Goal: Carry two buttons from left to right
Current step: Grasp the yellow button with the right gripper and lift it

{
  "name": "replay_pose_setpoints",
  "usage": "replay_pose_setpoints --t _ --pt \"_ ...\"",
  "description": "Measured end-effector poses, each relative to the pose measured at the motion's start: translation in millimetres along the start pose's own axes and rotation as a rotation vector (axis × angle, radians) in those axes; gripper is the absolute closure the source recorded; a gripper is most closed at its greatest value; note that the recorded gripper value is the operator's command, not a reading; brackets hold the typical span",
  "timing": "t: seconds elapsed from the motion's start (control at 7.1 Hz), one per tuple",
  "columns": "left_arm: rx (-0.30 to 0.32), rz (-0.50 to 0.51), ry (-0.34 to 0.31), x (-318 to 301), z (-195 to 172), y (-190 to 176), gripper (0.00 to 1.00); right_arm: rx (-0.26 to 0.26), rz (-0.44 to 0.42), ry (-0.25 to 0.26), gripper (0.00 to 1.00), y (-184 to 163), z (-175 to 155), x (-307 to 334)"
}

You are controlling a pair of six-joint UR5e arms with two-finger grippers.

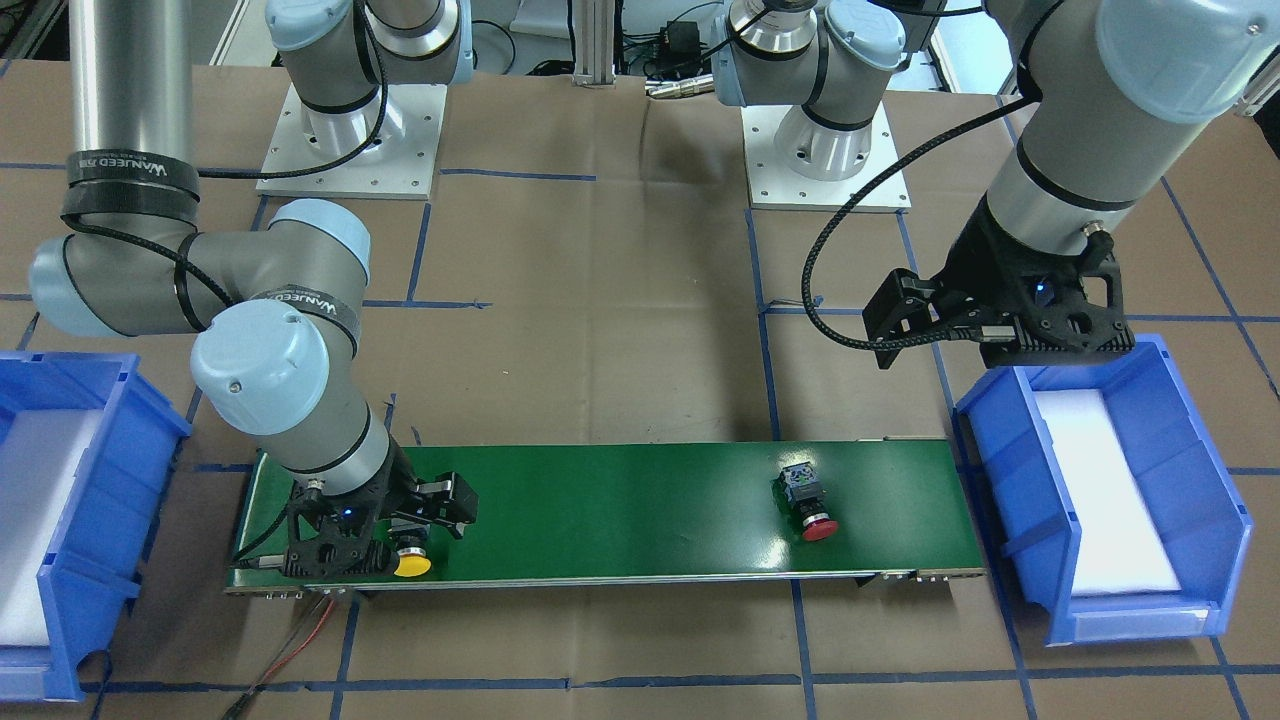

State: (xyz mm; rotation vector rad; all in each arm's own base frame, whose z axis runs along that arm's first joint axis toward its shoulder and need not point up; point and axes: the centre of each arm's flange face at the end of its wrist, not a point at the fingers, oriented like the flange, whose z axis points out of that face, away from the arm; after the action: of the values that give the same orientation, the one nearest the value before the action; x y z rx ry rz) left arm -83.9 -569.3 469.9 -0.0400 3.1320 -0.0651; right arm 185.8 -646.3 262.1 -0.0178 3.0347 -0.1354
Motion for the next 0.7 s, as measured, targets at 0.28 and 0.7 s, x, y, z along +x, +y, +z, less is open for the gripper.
replay_pose_setpoints --t 0.28,0.7 --pt "-0.001 -0.01 -0.003 11.8 -1.0 2.7 0.0 -0.03 0.003 0.074 0.71 2.8 14.4 9.4" --pt "0.004 0.002 -0.004 19.5 -3.6 6.9 0.0 -0.199 0.013 0.104 0.94 14.4 14.6 16.9"
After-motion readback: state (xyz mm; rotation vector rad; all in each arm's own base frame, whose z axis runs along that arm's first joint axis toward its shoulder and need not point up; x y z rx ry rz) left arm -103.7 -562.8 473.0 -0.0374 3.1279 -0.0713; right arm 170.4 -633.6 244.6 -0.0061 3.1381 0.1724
